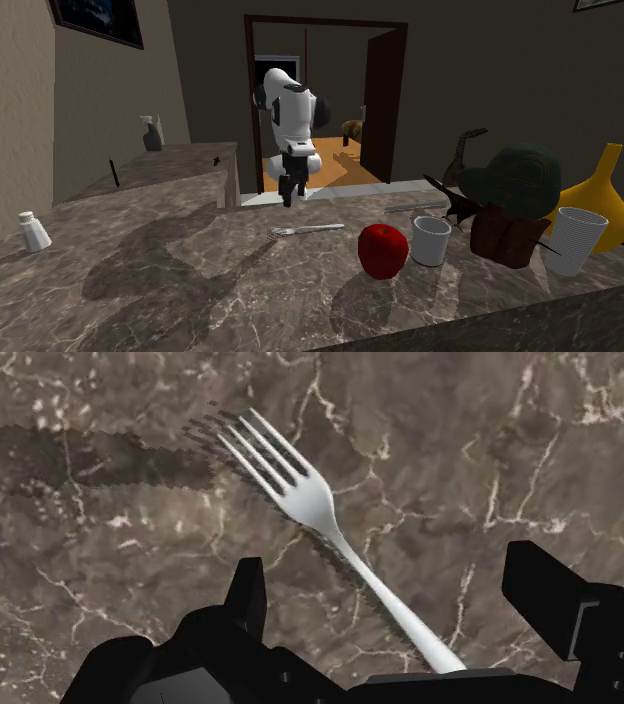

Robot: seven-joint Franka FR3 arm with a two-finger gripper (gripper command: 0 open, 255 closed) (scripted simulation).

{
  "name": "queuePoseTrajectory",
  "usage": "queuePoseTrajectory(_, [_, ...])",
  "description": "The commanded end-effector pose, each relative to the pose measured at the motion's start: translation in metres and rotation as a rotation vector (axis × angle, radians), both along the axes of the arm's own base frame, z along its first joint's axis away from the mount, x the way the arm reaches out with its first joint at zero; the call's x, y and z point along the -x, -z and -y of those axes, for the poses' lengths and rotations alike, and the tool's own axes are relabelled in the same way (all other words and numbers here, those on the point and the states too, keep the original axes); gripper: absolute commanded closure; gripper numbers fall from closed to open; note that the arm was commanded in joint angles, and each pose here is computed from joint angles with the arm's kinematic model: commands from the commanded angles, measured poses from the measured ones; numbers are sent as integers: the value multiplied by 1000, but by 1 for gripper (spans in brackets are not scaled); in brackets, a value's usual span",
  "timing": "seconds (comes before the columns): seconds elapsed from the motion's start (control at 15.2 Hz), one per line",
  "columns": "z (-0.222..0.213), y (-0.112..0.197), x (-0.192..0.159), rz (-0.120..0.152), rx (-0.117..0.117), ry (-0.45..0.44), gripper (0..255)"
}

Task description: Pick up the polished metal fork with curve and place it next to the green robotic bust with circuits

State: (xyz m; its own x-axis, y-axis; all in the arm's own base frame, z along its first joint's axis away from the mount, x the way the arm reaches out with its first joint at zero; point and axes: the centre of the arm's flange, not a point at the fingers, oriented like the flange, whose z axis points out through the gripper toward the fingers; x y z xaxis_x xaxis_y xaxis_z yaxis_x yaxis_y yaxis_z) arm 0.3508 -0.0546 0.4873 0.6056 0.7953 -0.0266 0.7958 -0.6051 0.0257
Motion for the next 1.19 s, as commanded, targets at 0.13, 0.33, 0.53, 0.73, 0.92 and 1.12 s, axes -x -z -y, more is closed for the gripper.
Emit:
queuePoseTrajectory(0.13, [7, 46, -24, -14, 11, -381, 0])
queuePoseTrajectory(0.33, [8, 62, -24, -14, 11, -381, 0])
queuePoseTrajectory(0.53, [8, 78, -24, -14, 11, -381, 0])
queuePoseTrajectory(0.73, [9, 86, -24, -14, 11, -381, 0])
queuePoseTrajectory(0.92, [9, 86, -24, -14, 11, -381, 0])
queuePoseTrajectory(1.12, [9, 86, -24, -14, 11, -381, 0])
